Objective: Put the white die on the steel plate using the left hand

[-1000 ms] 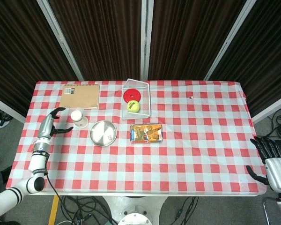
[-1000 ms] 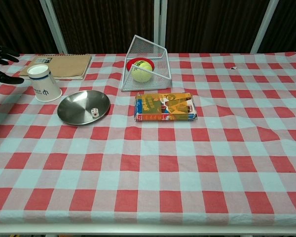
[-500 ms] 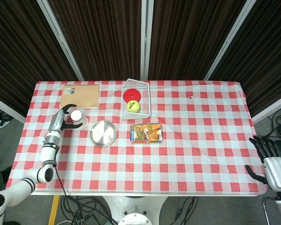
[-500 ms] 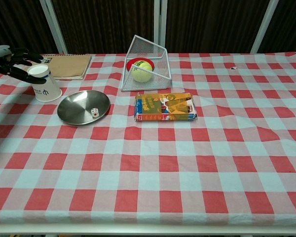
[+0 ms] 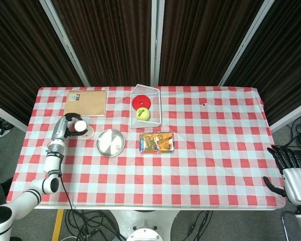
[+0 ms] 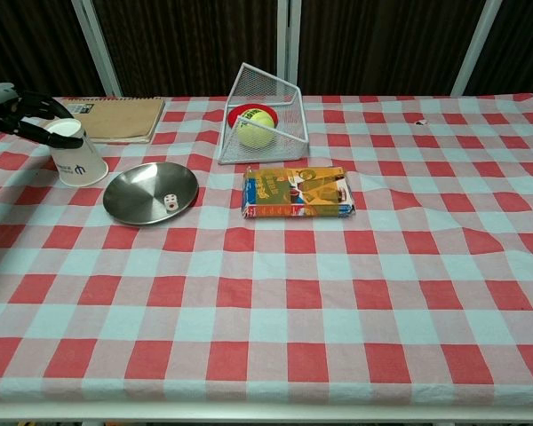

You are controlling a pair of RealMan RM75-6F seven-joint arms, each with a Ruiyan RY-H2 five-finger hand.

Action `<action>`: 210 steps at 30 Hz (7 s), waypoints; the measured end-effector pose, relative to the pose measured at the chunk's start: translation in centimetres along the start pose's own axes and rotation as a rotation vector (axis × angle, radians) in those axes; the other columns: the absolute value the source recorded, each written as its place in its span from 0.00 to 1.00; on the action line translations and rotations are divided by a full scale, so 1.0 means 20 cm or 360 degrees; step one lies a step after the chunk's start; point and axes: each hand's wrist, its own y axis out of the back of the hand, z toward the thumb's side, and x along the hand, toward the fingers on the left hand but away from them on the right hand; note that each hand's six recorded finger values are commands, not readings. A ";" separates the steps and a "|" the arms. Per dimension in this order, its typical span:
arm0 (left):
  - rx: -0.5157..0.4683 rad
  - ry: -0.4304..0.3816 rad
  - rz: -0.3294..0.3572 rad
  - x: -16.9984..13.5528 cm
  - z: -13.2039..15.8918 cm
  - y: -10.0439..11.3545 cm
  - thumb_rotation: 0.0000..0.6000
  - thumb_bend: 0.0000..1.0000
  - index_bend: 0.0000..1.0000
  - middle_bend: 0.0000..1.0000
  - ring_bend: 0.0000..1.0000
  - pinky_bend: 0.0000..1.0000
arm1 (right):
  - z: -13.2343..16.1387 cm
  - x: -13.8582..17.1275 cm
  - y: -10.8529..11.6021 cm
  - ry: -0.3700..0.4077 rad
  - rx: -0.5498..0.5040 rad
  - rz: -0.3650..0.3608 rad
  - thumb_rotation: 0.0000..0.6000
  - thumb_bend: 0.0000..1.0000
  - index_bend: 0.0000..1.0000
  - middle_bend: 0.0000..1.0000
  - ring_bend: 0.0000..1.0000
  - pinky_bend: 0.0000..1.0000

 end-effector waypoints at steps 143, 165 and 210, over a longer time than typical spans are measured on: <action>0.0270 -0.0348 -0.0279 -0.21 0.33 -0.36 1.00 0.22 0.48 0.49 0.33 0.21 | 0.06 -0.02 -0.07 0.0074 0.0010 0.0116 1.00 0.22 0.08 0.07 0.00 0.00; 0.0182 -0.0379 -0.0370 -0.25 0.38 -0.37 1.00 0.22 0.48 0.48 0.33 0.21 | 0.06 -0.02 -0.06 0.0075 0.0015 0.0103 1.00 0.22 0.08 0.07 0.00 0.00; 0.0791 -0.0159 0.0428 -0.89 -0.24 0.57 1.00 0.19 0.18 0.16 0.08 0.09 | -0.02 -0.04 -0.04 0.0034 -0.0074 0.0042 1.00 0.22 0.08 0.07 0.00 0.00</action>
